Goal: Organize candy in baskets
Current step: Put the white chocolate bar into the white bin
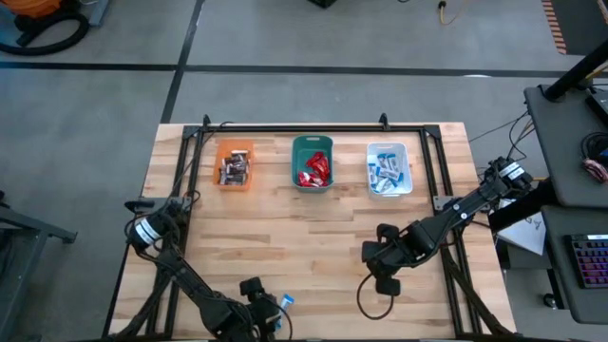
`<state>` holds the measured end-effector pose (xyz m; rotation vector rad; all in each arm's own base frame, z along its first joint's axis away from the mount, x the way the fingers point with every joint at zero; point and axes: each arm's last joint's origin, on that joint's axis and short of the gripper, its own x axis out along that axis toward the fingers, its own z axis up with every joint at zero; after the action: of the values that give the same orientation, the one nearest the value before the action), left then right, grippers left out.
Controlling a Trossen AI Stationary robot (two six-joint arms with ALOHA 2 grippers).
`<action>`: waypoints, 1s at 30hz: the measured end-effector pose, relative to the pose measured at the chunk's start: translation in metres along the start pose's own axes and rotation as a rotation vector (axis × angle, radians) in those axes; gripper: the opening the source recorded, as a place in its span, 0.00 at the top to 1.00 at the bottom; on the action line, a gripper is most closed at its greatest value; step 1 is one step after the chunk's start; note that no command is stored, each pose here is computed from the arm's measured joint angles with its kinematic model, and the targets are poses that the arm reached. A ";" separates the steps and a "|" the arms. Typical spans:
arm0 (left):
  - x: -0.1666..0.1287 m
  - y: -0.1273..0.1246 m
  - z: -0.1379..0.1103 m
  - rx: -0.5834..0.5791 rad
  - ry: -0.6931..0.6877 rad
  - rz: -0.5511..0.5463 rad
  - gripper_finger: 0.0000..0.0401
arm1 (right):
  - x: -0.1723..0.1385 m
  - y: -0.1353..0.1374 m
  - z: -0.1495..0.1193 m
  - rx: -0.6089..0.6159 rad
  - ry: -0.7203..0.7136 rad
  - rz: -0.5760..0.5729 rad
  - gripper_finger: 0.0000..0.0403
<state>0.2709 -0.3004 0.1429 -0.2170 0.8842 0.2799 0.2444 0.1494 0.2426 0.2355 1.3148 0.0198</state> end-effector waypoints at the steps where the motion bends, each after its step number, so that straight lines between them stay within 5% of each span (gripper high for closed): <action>1: -0.001 -0.002 0.000 -0.011 -0.007 -0.019 0.40 | 0.000 0.000 0.000 0.000 0.000 0.000 0.97; 24: 0.021 -0.007 -0.015 -0.019 0.048 -0.041 0.43 | 0.001 -0.001 -0.001 0.004 -0.009 -0.019 0.97; 30: 0.026 -0.006 -0.018 0.005 0.055 -0.022 0.56 | 0.003 -0.003 -0.001 0.006 -0.021 -0.042 0.97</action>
<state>0.2748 -0.3073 0.1117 -0.2303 0.9362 0.2525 0.2438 0.1475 0.2388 0.2125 1.2989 -0.0221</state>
